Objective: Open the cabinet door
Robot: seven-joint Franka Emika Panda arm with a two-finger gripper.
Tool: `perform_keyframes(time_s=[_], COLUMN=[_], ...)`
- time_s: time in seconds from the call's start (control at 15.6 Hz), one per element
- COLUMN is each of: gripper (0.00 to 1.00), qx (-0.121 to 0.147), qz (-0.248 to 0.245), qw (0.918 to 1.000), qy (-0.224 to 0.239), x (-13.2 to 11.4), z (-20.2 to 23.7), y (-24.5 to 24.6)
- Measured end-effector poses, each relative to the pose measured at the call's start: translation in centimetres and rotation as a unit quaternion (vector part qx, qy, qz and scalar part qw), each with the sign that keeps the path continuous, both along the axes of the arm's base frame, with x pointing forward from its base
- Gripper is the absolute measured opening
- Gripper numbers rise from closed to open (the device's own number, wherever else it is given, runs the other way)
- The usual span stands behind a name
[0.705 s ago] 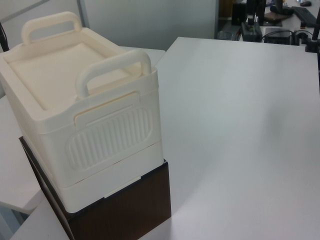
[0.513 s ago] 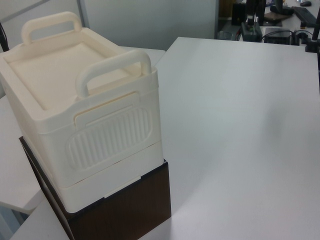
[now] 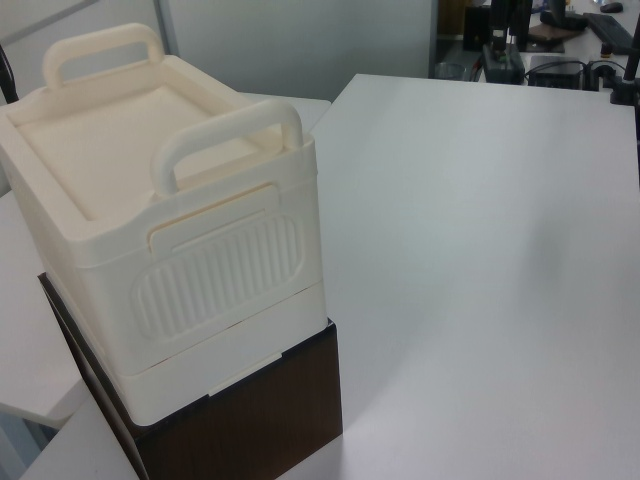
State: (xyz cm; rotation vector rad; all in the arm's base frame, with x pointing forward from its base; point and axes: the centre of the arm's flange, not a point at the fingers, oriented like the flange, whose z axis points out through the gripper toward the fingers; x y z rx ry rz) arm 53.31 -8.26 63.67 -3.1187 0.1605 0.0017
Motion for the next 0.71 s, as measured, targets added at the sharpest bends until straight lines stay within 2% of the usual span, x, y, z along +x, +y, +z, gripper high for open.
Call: perform_keyframes(time_s=[0.71], gripper=[1.0], qx=[0.006], qz=[0.018], qw=[0.9998], qy=[0.008], x=[0.62], z=[-0.97], y=[0.72])
